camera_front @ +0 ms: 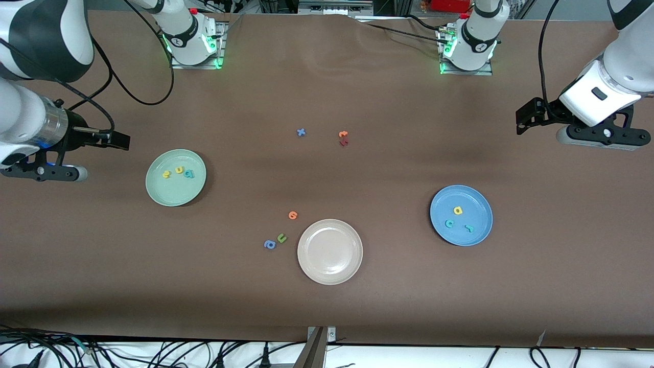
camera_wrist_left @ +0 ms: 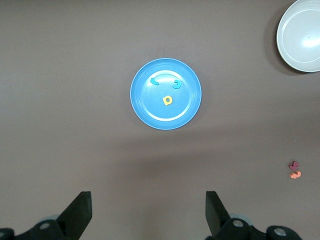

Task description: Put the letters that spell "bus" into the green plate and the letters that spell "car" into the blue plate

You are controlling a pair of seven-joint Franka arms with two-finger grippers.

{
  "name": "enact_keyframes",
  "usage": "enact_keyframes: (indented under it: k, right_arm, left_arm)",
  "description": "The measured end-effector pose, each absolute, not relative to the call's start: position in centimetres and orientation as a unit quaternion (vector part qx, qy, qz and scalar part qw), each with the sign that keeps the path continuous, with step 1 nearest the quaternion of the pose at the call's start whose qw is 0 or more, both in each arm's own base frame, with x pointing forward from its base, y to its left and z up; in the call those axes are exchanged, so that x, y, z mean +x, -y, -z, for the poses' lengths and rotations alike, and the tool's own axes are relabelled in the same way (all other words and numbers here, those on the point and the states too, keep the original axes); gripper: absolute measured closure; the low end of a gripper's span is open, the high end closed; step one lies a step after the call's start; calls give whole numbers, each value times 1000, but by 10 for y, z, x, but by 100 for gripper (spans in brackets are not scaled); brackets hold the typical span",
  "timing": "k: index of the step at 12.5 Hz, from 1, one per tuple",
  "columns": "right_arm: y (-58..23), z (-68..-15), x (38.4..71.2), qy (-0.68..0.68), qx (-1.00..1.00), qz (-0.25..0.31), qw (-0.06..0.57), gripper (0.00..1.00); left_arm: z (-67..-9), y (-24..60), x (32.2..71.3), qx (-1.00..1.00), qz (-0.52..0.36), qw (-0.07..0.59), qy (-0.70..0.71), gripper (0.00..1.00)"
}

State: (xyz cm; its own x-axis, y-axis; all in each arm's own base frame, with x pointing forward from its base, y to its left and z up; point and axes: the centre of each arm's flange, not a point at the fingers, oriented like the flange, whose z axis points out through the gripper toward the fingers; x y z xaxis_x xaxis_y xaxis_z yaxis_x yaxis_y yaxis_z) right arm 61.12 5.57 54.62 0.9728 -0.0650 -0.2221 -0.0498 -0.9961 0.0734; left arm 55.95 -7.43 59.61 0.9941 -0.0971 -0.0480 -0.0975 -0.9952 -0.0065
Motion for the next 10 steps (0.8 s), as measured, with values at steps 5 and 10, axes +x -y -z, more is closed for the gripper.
enact_keyframes:
  k: [5, 10]
  right_arm:
    - [-37, -573, 612, 16, 997, 80, 7, 0]
    - [-52, -580, 609, -4, 997, 72, 12, 0]
  left_arm:
    - [-596, 74, 560, -999, -24, 4, -49, 0]
    - [-596, 75, 560, -999, -24, 4, -49, 0]
